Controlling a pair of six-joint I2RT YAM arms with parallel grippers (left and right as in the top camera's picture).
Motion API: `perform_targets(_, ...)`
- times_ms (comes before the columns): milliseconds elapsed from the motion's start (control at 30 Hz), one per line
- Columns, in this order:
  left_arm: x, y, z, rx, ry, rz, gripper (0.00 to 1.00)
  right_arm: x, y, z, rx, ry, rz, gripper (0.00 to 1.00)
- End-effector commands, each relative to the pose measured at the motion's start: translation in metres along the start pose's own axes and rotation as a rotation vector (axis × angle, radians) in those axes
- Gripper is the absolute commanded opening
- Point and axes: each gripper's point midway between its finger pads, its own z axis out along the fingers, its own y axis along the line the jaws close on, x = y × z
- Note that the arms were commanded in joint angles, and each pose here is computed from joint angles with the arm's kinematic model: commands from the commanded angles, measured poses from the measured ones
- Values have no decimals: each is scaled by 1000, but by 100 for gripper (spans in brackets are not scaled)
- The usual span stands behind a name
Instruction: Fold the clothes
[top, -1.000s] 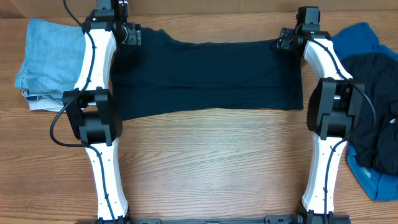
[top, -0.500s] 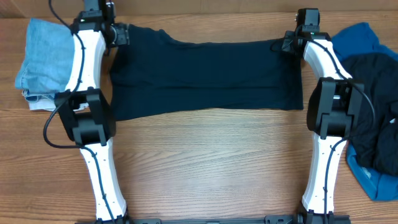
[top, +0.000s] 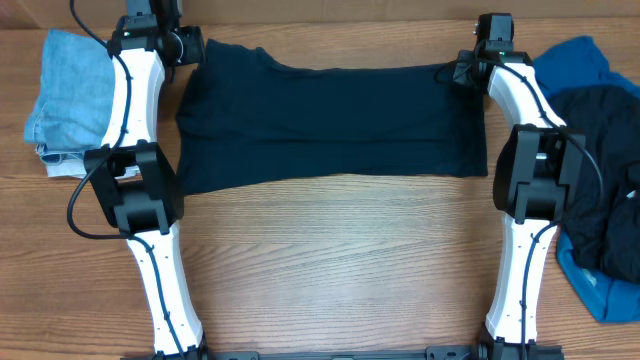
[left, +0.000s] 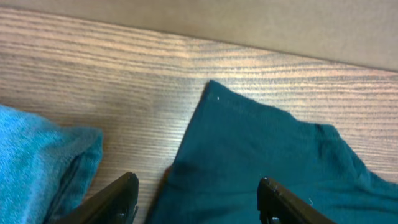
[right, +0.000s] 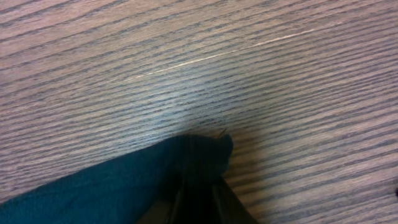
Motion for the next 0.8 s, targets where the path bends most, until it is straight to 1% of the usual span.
perform_targets(0, 20, -12, 33, 53, 35, 20, 66, 29, -1, 20, -7, 81, 1, 16)
perform_targets(133, 45, -18, 73, 66, 60, 51, 66, 29, -1, 20, -7, 81, 1, 16)
perform_targets(300, 52, -29, 92, 74, 40, 122, 66, 29, -1, 20, -7, 81, 1, 16)
perform_targets(367, 50, -31, 94, 77, 29, 126, 65, 29, -1, 20, -7, 81, 1, 16)
perform_targets(400, 49, -29, 94, 59, 22, 129, 62, 30, -1, 20, -6, 81, 1, 15)
perform_targets(500, 44, -15, 95, -28, 3, 132, 62, 31, -1, 19, -6, 86, 1, 15)
perform_targets(667, 44, -19, 95, -20, 2, 166, 59, 32, -1, 19, -5, 92, 0, 15)
perform_targets(767, 42, -23, 96, -43, -7, 240, 59, 32, -1, 19, -4, 92, 0, 15)
